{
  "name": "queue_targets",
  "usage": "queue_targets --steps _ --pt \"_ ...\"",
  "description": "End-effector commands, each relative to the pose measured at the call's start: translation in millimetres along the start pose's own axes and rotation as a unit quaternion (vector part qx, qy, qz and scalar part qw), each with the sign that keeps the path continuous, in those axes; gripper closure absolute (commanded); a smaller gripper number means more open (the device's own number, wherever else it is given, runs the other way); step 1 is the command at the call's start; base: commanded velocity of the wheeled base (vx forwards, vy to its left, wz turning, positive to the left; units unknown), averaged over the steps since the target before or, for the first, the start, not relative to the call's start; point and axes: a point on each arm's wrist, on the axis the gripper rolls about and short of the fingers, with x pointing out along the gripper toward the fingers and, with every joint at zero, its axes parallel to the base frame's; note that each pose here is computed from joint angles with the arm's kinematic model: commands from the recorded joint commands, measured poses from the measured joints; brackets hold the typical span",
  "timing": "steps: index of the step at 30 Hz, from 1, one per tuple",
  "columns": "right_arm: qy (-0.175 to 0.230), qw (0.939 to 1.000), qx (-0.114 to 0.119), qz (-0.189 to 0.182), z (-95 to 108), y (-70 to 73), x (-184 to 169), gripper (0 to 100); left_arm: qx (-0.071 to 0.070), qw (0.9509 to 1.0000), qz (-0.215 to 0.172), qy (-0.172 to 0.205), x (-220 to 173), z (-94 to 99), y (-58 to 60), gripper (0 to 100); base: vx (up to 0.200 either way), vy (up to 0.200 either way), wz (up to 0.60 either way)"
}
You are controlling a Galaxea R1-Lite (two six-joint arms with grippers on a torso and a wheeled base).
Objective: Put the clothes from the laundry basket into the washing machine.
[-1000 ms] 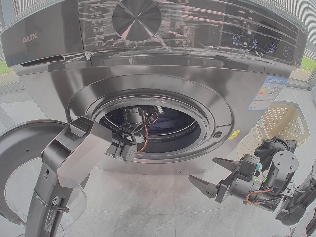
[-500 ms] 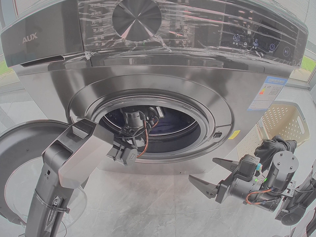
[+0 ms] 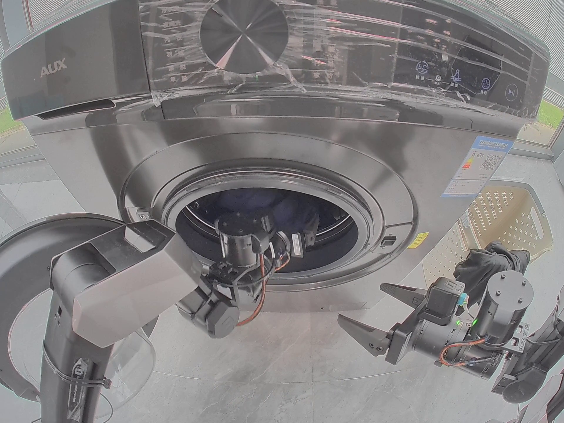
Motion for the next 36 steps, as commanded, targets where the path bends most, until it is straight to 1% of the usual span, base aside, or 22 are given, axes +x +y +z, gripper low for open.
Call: queue_targets --steps 1,3,4,6,8,11,14,16,18,20,21,23,24,27,29,30,31,32,33,34,35,36 --pt "0.000 1.0000 0.000 -0.001 0 -0.3 -4 0 0.045 0.9985 -0.027 0.014 -39 -9.1 -11.5 0 0.000 0.000 0.00" --pt "-0.005 1.0000 0.000 0.000 2 0.0 -6 0 0.045 0.9984 -0.031 0.011 -45 -8.6 -13.4 0 0.000 0.000 0.00" --pt "-0.010 0.9999 -0.001 0.000 5 0.3 -10 0 0.043 0.9983 -0.039 0.005 -59 -1.2 -17.0 0 0.000 0.000 0.00" --pt "-0.017 0.9998 -0.001 -0.005 7 0.6 -17 0 0.042 0.9981 -0.045 0.003 -76 11.8 -19.4 0 0.000 0.000 0.00" --pt "-0.026 0.9996 -0.001 -0.014 11 0.0 -25 0 0.037 0.9979 -0.053 0.001 -93 25.7 -22.8 0 0.000 0.000 0.00" --pt "-0.039 0.9990 -0.004 -0.020 16 -1.7 -35 0 0.034 0.9975 -0.062 -0.002 -117 43.1 -24.0 0 0.000 0.000 0.00" --pt "-0.049 0.9986 -0.007 -0.020 19 -1.6 -43 0 0.033 0.9968 -0.072 0.013 -137 45.7 -26.0 0 0.000 0.000 0.00" --pt "-0.048 0.9986 -0.008 -0.022 18 -2.4 -48 0 0.028 0.9960 -0.080 0.028 -154 44.8 -27.0 0 0.000 0.000 0.00" --pt "-0.046 0.9986 -0.007 -0.025 17 -3.8 -52 0 0.025 0.9956 -0.084 0.033 -165 45.8 -26.7 0 0.000 0.000 0.00" --pt "-0.047 0.9985 -0.007 -0.029 16 -5.3 -56 0 0.025 0.9953 -0.087 0.035 -177 49.4 -24.6 0 0.000 0.000 0.00" --pt "-0.047 0.9985 -0.007 -0.029 16 -5.3 -56 0 0.025 0.9953 -0.087 0.035 -177 49.4 -24.6 0 0.000 0.000 0.00" --pt "-0.050 0.9982 -0.006 -0.032 16 -6.4 -64 0 0.024 0.9959 -0.083 0.029 -195 59.2 -18.9 0 0.000 0.000 0.00" --pt "-0.051 0.9981 -0.006 -0.032 16 -6.6 -66 0 0.023 0.9960 -0.081 0.028 -197 60.8 -18.1 0 0.000 0.000 0.00" --pt "-0.057 0.9972 -0.005 -0.047 16 -11.6 -75 0 0.021 0.9964 -0.080 0.018 -214 70.9 -13.1 0 0.000 0.000 0.00" --pt "-0.066 0.9961 -0.004 -0.059 20 -14.7 -81 0 0.019 0.9967 -0.078 0.012 -231 78.8 -6.4 0 0.000 0.000 0.00" --pt "-0.066 0.9960 -0.004 -0.060 20 -14.9 -82 0 0.019 0.9967 -0.078 0.012 -233 78.9 -5.7 0 0.000 0.000 0.00" --pt "-0.068 0.9955 -0.004 -0.066 22 -15.3 -87 0 0.023 0.9968 -0.074 0.019 -244 77.9 -0.1 0 0.000 0.000 0.00" --pt "-0.068 0.9955 -0.004 -0.066 22 -15.3 -87 0 0.023 0.9968 -0.074 0.019 -244 77.9 -0.1 0 0.000 0.000 0.00" --pt "-0.058 0.9947 -0.003 -0.084 21 -16.1 -94 0 0.025 0.9970 -0.068 0.028 -260 75.9 7.7 0 0.000 0.000 0.00" --pt "-0.057 0.9947 -0.003 -0.085 20 -16.1 -95 0 0.025 0.9970 -0.068 0.029 -261 75.7 8.1 0 0.000 0.000 0.00" --pt "-0.049 0.9937 -0.001 -0.100 19 -16.0 -102 0 0.026 0.9973 -0.061 0.030 -273 76.1 14.7 0 -0.200 0.000 0.00" --pt "-0.046 0.9932 0.000 -0.107 19 -15.8 -107 0 0.026 0.9976 -0.058 0.028 -280 77.2 18.5 0 -0.200 0.000 0.00"
